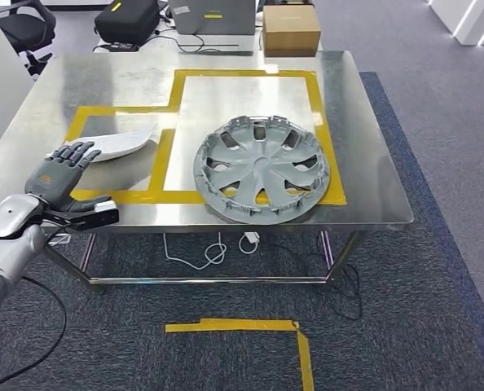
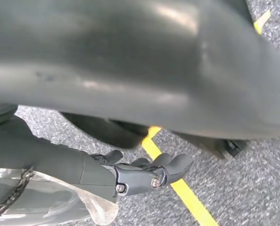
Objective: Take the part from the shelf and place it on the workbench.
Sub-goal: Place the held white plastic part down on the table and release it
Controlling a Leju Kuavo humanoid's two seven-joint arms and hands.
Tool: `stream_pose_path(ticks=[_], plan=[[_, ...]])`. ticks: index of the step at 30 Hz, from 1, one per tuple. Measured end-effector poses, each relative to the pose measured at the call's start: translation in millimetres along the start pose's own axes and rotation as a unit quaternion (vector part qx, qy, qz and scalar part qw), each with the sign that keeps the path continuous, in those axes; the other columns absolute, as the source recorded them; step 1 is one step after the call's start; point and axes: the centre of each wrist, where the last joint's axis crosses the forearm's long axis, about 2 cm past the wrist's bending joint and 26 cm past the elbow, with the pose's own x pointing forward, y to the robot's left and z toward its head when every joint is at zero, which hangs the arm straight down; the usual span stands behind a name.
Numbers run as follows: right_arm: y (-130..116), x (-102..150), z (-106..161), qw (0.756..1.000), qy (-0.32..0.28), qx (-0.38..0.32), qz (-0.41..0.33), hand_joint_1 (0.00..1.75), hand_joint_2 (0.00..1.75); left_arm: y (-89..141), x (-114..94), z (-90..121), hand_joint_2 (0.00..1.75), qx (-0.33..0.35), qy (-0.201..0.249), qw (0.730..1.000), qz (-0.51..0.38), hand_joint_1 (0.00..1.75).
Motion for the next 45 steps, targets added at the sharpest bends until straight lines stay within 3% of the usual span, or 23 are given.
stream_pose_path(ticks=[18, 21, 26, 29, 45], plan=[[3.0, -3.6, 0.8, 1.000, 0.023, -0.008, -0.005, 0.00, 0.00, -25.8, -8.6, 30.2, 0.00, -0.036, 0.035, 0.999, 0.002, 0.00], [4.2, -5.3, 1.2, 0.999, 0.029, -0.013, -0.010, 0.00, 0.00, -42.8, -4.5, 48.4, 0.00, -0.032, 0.051, 0.998, 0.030, 0.00], [5.9, -8.7, 2.0, 0.999, 0.041, -0.022, -0.019, 0.00, 0.00, -83.8, 7.1, 100.4, 0.00, -0.046, 0.106, 0.990, 0.087, 0.00], [4.6, -8.8, 1.9, 0.999, 0.042, -0.025, -0.022, 0.00, 0.00, -93.3, 8.7, 115.3, 0.00, -0.056, 0.119, 0.986, 0.098, 0.00], [3.4, -9.1, 1.9, 0.998, 0.043, -0.026, -0.026, 0.00, 0.00, -100.1, 4.9, 129.2, 0.00, -0.066, 0.142, 0.982, 0.107, 0.00]])
